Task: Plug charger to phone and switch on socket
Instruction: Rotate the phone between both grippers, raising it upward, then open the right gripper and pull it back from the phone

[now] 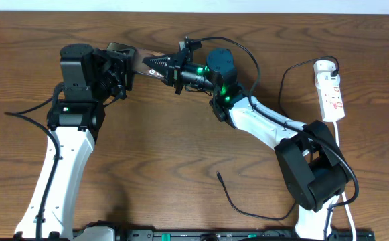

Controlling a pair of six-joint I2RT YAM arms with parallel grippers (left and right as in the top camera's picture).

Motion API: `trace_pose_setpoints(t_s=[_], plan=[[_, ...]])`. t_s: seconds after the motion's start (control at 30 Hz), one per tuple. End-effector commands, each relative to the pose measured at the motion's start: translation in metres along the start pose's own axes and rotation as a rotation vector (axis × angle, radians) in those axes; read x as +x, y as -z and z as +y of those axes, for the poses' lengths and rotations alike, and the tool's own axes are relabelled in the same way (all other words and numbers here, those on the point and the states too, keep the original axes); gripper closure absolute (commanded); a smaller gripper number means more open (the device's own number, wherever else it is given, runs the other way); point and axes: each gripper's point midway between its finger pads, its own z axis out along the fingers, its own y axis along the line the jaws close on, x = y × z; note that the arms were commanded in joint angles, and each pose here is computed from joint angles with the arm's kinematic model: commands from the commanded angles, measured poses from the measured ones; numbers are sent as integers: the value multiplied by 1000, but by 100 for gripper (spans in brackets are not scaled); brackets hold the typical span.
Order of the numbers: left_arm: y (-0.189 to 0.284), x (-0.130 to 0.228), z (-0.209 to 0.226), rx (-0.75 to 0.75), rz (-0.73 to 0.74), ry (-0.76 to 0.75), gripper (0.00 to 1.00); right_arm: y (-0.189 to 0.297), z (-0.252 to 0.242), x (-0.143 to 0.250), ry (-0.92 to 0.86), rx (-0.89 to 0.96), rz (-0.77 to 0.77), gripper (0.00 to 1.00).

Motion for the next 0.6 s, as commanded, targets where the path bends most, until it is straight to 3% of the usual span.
trace_pose_setpoints(t_s=[0.0,0.17,0.43,0.57], plan=[[1,-1,-5,11,-10,-11,56,-2,9,5,6,-21,12,99],[-2,-2,-3,1,-9,-10,60,-4,8,8,6,-20,18,99],[-3,-2,-2,-2,-8,-9,81,-5,8,10,6,-18,23,99],[-3,-2,-2,-2,-8,-9,81,-5,8,10,6,-18,23,99]])
